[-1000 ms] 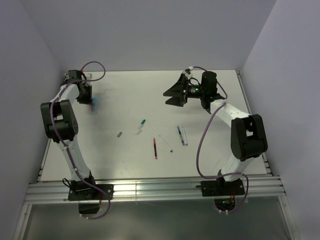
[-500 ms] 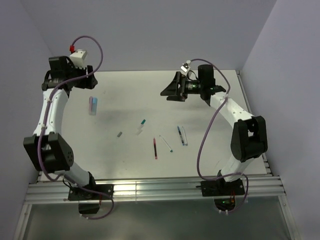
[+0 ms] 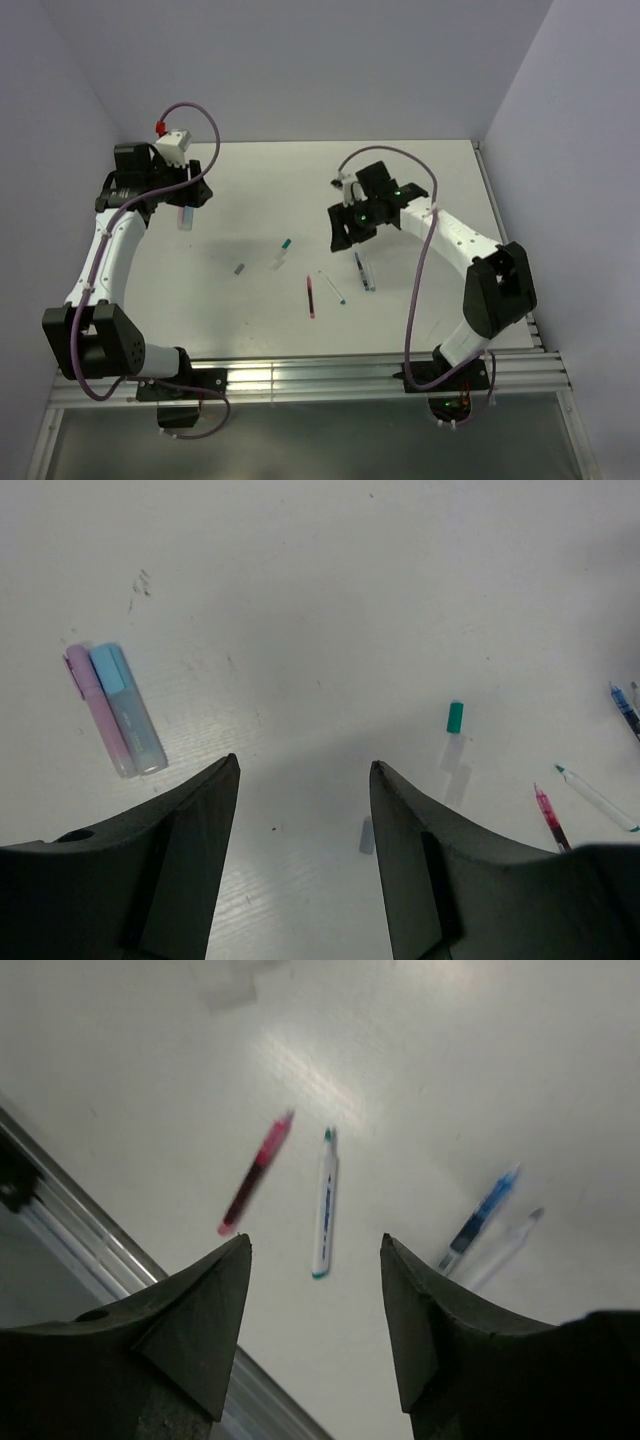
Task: Insert the pens into the pen caps
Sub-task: Pick up the pen from the center of the board.
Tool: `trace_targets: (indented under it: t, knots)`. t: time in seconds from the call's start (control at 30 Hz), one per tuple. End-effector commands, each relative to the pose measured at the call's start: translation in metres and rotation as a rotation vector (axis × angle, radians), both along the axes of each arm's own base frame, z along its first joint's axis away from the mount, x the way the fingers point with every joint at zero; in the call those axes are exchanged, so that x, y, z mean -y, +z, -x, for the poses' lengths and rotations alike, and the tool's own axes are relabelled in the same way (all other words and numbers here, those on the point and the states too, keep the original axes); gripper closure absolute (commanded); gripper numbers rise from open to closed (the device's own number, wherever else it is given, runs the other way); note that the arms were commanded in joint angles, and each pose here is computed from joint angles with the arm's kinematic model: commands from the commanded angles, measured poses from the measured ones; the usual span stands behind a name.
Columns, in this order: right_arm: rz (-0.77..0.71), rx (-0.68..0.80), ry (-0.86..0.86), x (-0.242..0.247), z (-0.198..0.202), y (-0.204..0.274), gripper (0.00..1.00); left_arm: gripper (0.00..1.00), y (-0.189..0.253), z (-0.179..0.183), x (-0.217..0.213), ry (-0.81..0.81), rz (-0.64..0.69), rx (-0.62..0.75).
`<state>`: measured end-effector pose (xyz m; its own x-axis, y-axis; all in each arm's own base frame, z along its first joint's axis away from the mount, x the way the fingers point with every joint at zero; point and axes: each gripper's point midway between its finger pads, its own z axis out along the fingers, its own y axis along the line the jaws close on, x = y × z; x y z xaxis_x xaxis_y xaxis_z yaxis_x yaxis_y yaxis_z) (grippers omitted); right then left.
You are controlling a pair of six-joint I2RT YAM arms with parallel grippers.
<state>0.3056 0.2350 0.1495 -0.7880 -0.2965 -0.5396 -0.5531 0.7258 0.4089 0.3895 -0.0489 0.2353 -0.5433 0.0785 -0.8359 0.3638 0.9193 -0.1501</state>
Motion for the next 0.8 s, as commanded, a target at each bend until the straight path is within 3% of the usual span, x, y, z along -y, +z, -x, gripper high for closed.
trace_targets:
  t: [0.0, 0.1, 0.53, 0.77]
  knots:
    - [0.246, -0.018, 0.078, 0.022, 0.029, -0.044, 0.39, 0.39, 0.019, -0.008, 0.002, 0.046, 0.041, 0.067]
    - [0.296, -0.074, 0.124, 0.016, 0.046, -0.068, 0.42, 0.39, 0.018, -0.013, 0.006, 0.054, 0.035, 0.065]
    - [0.465, -0.047, 0.231, -0.015, 0.077, -0.106, 0.45, 0.37, 0.009, -0.012, 0.012, 0.067, 0.070, 0.048]
    - [0.545, -0.030, 0.211, -0.014, 0.074, -0.127, 0.45, 0.36, 0.013, -0.012, 0.014, 0.061, 0.080, 0.059]
